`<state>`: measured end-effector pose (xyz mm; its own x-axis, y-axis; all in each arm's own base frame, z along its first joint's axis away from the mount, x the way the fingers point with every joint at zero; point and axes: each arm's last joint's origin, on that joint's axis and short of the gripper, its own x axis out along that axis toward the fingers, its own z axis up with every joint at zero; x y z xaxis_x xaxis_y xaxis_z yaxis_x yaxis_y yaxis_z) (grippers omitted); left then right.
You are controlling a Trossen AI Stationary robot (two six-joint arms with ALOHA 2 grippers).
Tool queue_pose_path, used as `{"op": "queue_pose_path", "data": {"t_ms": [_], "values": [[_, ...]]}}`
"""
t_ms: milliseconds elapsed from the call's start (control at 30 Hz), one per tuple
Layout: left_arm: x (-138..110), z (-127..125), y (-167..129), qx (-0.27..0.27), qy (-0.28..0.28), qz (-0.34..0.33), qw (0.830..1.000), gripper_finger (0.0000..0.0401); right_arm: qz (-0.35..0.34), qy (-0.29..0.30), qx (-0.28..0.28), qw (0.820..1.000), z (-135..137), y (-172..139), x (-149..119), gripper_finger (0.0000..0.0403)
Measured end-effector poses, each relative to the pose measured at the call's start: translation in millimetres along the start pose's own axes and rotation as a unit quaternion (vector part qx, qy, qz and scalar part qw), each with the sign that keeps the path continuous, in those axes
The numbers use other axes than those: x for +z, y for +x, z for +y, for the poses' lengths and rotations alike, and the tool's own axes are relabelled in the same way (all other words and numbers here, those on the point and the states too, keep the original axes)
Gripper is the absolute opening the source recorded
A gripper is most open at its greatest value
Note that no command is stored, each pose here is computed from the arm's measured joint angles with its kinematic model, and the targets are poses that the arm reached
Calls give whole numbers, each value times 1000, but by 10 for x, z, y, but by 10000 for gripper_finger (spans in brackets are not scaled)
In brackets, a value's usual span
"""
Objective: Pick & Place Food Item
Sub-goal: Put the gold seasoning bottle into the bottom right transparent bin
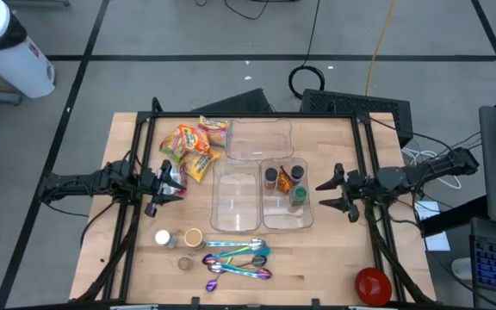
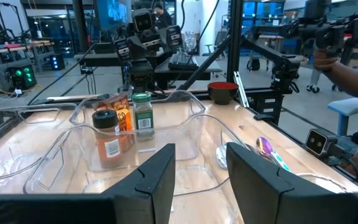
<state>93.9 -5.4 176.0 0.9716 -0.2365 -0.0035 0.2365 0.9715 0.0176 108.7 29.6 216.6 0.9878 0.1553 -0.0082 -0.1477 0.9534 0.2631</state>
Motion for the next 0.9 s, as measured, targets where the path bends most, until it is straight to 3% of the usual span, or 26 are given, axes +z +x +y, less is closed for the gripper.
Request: {"op": "queue_pose_path", "data": {"t_ms": [400, 900], "values": [[0, 0, 0, 0, 0, 0, 1000, 152, -52, 3, 39, 998, -66, -172, -196, 162], [0, 0, 0, 0, 0, 0, 1000, 152, -65, -65, 51, 994, -69, -204, -218, 80]]}}
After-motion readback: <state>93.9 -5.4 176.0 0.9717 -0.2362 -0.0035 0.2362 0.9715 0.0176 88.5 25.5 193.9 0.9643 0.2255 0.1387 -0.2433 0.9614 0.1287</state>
